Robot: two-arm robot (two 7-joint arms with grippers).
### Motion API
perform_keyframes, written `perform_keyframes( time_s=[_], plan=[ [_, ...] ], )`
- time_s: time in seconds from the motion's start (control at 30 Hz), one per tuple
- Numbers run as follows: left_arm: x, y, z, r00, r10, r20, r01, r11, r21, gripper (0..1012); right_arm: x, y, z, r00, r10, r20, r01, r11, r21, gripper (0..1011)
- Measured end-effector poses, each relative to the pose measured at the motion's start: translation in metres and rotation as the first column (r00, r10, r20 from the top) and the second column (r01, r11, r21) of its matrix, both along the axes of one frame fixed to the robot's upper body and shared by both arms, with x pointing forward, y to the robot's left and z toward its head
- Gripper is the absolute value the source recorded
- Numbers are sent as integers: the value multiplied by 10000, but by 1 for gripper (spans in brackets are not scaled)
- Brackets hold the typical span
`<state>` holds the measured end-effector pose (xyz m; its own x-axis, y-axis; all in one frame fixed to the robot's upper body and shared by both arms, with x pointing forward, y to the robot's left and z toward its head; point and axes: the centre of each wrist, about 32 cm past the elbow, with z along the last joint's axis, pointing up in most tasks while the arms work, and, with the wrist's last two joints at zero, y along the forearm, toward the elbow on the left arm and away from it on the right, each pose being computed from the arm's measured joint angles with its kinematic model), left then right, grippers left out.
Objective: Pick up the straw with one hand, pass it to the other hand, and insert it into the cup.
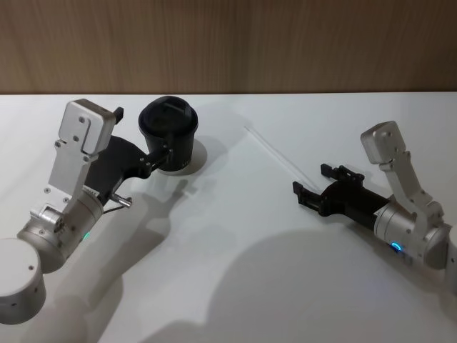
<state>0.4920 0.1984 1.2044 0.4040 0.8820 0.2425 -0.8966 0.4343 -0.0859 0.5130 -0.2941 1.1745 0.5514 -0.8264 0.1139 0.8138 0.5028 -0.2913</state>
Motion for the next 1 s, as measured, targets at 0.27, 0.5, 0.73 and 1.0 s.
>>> perform_keyframes(
  time_s=[0.27, 0.5, 0.73, 1.0],
  plan=[
    [0, 0, 0, 10000, 0, 1, 0, 10000, 0, 1000, -1, -3, -15, 10000, 53, -44, -53, 10000, -5, 565],
    [0, 0, 0, 10000, 0, 0, 0, 10000, 0, 1000, 3, 7, -45, 9998, 135, -144, -135, 9999, -20, 372],
    [0, 0, 0, 10000, 0, 1, 0, 10000, 0, 1000, 25, 19, -68, 9996, 159, -221, -160, 9999, -33, 288],
    [0, 0, 0, 10000, 0, 1, 0, 10000, 0, 1000, 37, 39, -96, 9995, 138, -288, -139, 9999, -23, 229]
  ],
)
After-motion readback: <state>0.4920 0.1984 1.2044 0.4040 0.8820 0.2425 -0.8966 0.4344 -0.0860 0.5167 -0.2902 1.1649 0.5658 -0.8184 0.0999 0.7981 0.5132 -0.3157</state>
